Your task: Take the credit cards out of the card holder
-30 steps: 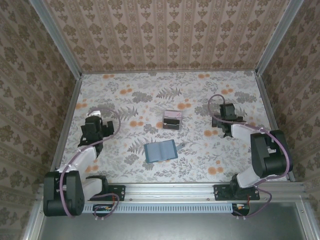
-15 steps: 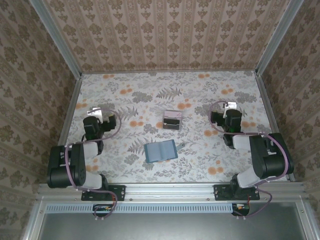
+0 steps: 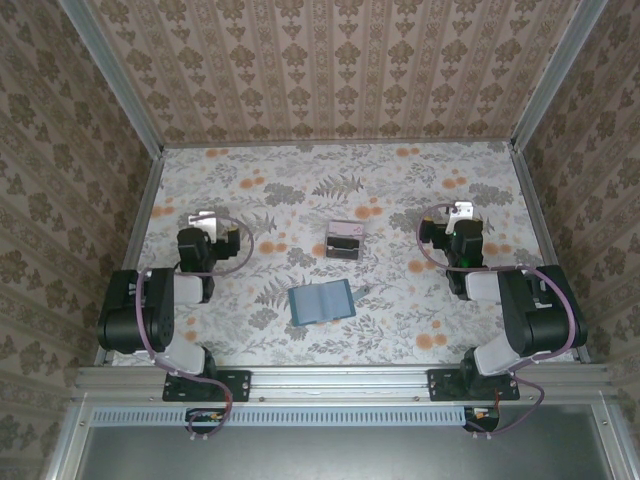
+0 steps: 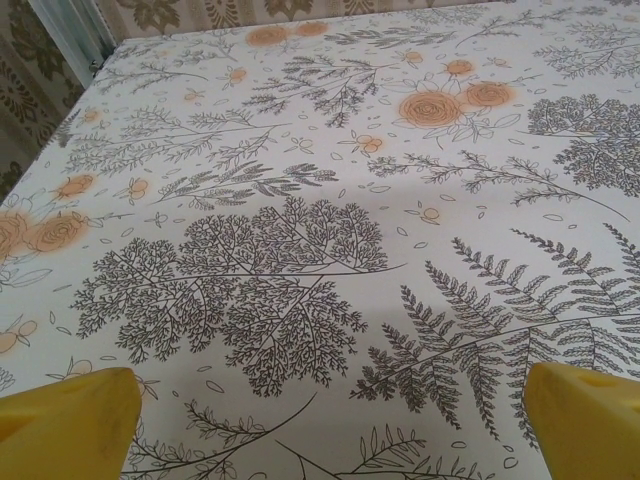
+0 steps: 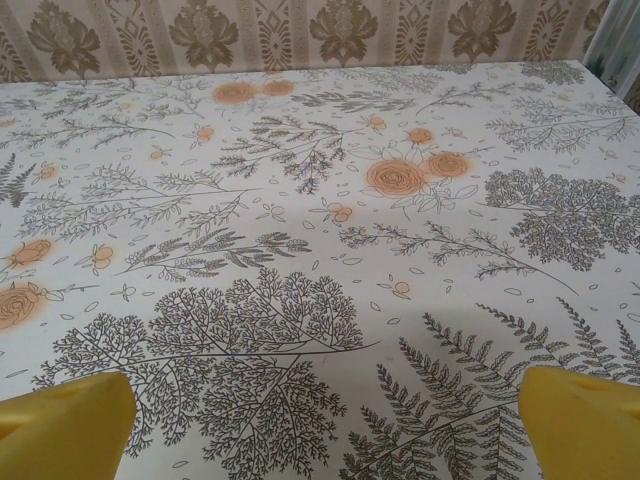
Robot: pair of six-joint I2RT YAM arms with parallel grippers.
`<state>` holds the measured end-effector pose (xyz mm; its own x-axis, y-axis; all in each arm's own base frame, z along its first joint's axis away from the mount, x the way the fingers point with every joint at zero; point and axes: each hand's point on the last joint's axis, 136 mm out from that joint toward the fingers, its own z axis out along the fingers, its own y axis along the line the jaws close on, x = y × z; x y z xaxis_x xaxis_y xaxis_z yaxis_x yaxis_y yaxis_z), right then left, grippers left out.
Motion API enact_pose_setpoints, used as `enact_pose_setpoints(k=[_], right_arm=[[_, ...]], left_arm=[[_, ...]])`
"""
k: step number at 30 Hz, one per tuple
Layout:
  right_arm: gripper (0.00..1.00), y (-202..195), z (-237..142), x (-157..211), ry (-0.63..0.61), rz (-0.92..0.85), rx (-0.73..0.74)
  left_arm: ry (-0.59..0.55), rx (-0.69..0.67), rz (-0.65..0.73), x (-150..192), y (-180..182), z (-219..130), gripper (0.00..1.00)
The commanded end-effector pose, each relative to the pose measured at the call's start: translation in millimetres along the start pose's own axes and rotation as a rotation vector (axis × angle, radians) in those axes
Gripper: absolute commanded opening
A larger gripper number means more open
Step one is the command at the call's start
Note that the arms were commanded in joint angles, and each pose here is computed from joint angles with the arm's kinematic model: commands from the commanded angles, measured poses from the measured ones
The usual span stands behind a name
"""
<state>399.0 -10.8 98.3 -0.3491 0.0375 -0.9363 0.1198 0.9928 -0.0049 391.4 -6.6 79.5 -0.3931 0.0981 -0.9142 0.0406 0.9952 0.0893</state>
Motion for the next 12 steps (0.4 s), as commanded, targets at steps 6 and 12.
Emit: enact_pose_setpoints(k=[6,12], right_arm=[[1.00,1.8,1.6,0.3,-0.006,-0.011,-0.016],[1.00,1.3,-0.5,-0.8,-0.017,-0.006,-0.019]], left_arm=[[-0.054,-0.019,0.017,-17.5,2.9,1.2,1.00],[-0.051,-0.017,0.017,-16.5,2.6,1.2,1.00]])
